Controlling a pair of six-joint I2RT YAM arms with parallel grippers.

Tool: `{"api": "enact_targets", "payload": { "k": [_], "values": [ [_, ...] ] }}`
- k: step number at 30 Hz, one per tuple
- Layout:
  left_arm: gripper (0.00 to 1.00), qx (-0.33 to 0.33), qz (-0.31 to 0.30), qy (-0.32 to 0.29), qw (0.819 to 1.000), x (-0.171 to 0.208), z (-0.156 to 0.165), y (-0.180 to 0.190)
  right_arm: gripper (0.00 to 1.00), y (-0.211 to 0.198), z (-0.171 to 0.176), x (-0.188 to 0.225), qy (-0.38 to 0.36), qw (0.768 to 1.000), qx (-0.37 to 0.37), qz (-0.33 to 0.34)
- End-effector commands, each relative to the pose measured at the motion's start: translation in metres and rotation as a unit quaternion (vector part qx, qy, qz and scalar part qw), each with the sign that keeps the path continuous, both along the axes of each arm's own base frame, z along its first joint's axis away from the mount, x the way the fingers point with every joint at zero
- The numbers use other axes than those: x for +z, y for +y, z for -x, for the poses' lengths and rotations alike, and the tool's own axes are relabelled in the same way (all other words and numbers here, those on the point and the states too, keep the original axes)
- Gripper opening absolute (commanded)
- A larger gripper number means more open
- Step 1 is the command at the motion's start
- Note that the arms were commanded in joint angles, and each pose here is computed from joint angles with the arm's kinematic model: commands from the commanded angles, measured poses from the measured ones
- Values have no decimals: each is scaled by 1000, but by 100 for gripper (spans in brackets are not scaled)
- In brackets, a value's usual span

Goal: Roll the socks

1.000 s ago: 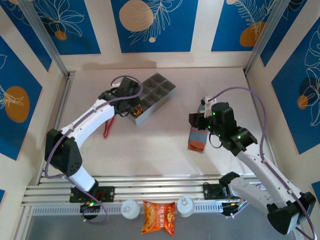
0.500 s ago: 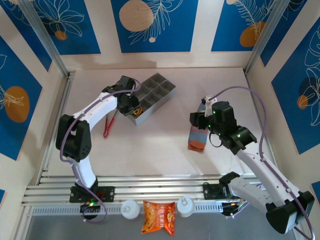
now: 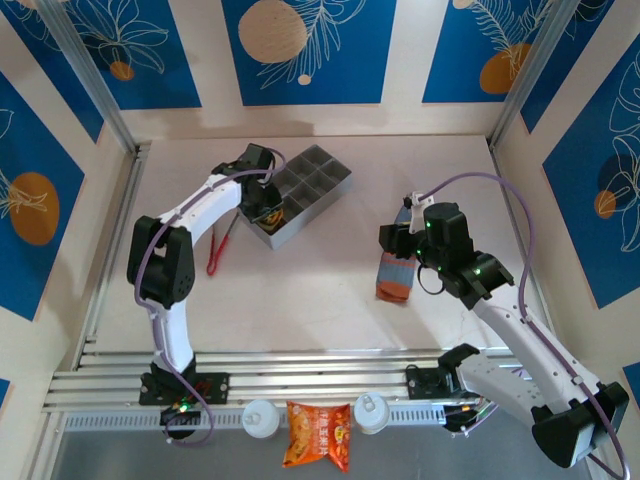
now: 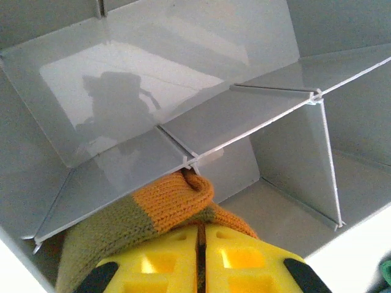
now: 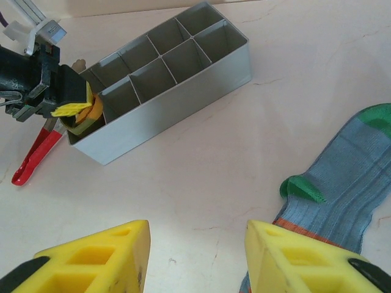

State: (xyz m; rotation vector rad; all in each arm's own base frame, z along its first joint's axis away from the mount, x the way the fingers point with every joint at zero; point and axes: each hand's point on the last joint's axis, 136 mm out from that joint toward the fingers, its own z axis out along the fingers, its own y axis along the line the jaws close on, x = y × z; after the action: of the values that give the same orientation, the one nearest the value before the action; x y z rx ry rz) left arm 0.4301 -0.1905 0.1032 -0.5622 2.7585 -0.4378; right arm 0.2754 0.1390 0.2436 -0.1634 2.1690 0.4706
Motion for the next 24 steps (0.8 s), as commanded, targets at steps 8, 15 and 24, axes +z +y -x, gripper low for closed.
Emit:
{"api": "enact_targets", "payload": {
  "k": [8, 15, 24],
  "values": [
    [31, 17, -13, -14, 1000, 33, 6, 16, 38, -39, -5, -56, 150, 979, -137, 6],
    [60, 70, 38, -121, 990, 154, 3, 23, 35, -60, -12, -126, 339, 908, -240, -58],
    [43, 31, 96, -98, 990, 159, 63, 19, 31, -54, -25, -191, 415, 867, -263, -78]
  ]
}}
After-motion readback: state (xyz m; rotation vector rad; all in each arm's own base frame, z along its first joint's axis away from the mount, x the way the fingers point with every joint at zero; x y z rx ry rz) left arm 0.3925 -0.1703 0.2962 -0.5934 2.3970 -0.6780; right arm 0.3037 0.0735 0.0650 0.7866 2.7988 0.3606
